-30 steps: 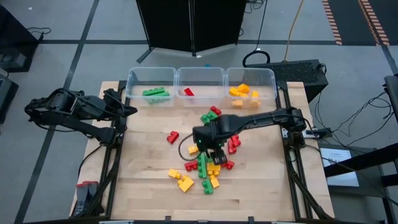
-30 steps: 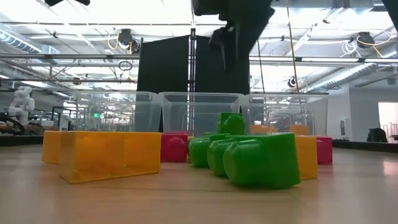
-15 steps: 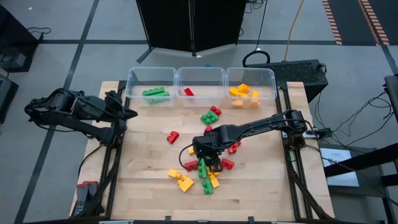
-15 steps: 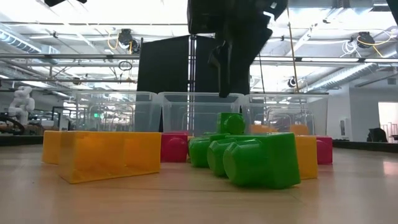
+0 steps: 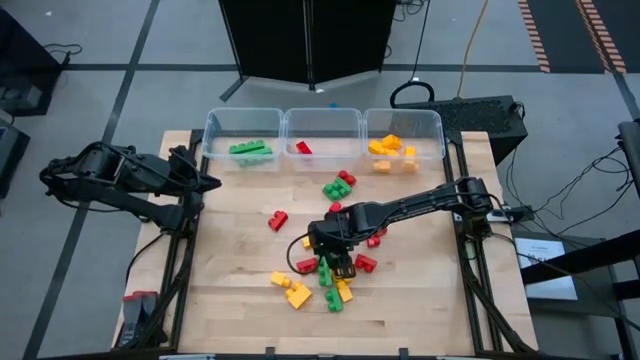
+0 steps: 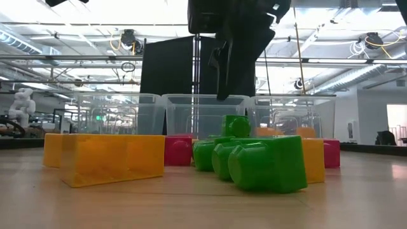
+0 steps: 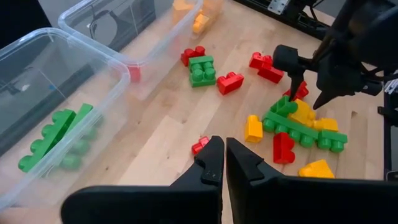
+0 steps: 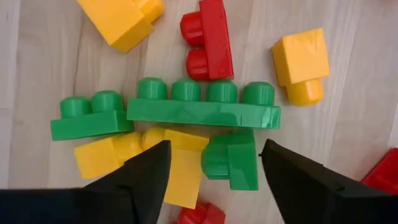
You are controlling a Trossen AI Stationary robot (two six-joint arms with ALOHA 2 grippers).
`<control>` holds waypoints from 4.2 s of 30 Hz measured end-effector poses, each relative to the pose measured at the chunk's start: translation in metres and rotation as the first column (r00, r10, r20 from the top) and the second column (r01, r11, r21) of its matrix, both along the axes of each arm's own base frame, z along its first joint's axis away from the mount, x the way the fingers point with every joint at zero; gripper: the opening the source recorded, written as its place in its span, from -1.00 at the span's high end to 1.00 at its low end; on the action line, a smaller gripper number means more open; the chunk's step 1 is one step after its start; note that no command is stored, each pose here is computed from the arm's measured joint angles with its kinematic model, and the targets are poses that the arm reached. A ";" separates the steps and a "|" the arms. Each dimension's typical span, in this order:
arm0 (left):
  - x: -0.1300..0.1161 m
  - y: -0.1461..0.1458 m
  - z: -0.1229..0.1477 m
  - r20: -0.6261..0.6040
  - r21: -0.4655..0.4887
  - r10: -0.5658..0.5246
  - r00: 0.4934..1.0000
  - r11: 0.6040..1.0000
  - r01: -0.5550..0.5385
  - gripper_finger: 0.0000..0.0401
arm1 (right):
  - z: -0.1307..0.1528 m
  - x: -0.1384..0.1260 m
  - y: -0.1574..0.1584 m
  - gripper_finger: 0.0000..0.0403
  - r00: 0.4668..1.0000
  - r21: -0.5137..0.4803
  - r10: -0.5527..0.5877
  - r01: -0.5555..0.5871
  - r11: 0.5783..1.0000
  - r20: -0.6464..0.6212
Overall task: Sort blocks
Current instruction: Put the green game piece with 4 studs into the left transparent bin
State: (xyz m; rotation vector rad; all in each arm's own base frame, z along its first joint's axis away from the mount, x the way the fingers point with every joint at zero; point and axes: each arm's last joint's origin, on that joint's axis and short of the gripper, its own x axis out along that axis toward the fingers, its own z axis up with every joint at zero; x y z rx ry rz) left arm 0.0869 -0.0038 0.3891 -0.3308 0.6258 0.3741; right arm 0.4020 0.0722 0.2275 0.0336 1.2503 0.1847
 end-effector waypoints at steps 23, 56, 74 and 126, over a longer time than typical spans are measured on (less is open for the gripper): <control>0.000 0.000 0.000 -0.002 0.005 -0.004 1.000 1.000 0.004 1.00 | -0.032 -0.006 -0.008 -0.68 0.996 -0.021 -0.064 0.062 0.998 -0.069; 0.000 0.000 0.000 -0.001 0.001 0.000 1.000 1.000 0.000 1.00 | -0.049 -0.006 -0.016 0.30 0.993 -0.046 -0.117 0.116 0.992 -0.028; -0.001 0.000 -0.001 -0.008 0.002 0.000 1.000 1.000 0.000 1.00 | 0.031 0.019 -0.069 0.30 0.983 -0.183 -0.143 0.163 0.969 0.114; -0.001 0.002 0.000 -0.005 0.045 0.038 0.999 0.998 -0.038 1.00 | 0.015 0.133 -0.277 -0.08 0.469 0.178 -0.512 0.589 0.789 0.719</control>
